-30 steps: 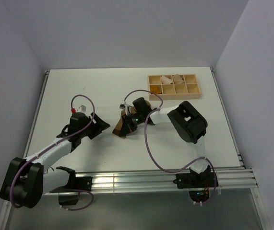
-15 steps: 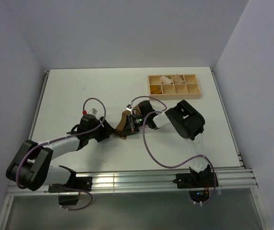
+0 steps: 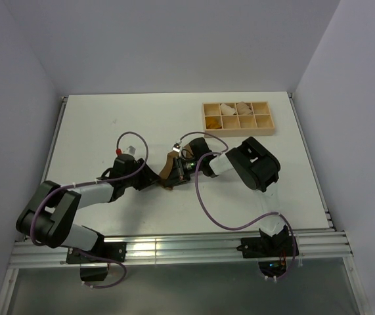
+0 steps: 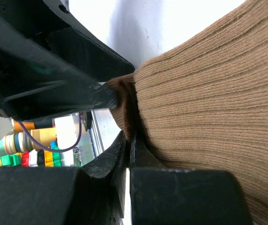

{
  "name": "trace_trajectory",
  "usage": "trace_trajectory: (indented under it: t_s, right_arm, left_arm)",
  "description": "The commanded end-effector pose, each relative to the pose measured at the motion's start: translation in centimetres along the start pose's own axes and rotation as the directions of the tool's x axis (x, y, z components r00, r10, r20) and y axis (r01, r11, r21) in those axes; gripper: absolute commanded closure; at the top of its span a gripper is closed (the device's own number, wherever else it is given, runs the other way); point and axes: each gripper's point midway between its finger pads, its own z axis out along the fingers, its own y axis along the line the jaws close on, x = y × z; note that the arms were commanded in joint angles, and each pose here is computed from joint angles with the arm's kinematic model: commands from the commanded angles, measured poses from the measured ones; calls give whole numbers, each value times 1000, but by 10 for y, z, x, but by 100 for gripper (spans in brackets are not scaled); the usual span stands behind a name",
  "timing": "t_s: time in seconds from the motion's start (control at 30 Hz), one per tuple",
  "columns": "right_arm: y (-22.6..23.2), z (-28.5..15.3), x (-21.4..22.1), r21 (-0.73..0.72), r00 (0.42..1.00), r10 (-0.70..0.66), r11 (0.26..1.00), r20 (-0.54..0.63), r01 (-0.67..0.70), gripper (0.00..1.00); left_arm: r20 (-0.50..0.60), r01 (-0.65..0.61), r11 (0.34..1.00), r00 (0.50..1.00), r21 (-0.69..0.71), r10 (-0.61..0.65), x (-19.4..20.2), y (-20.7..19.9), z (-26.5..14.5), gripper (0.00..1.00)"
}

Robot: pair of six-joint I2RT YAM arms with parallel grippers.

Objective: Roll the socks
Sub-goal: Roll the sock at the center of the board.

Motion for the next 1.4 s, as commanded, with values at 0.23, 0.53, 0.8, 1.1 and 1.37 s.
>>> trace_trajectory:
  t_s: [0.23,0.53,0.8,1.1,1.37]
  right_arm:
    - [-17,-3,3,91,1000,-30,995,-6,30,100]
    - [-9,-27,-14,271,977,-211,942,19,198,63]
    - [29,-66,-38,508,824,-567,708,-5,490,46]
    - [56,-42,-22,597,512,-813,272,-278,755,42]
    - [45,-23,-9,616,368,-814,16,-449,787,39]
  left_arm:
    - [-27,-20,999,999,-40,19,6,11,11,77]
    - [-31,-63,995,998,-77,61,0,10,6,100]
    - [-34,-120,988,993,-103,117,-9,5,0,100]
    - [-64,-151,983,987,-106,145,-9,1,-1,100]
    - [-78,-153,983,986,-98,146,-8,-1,0,100]
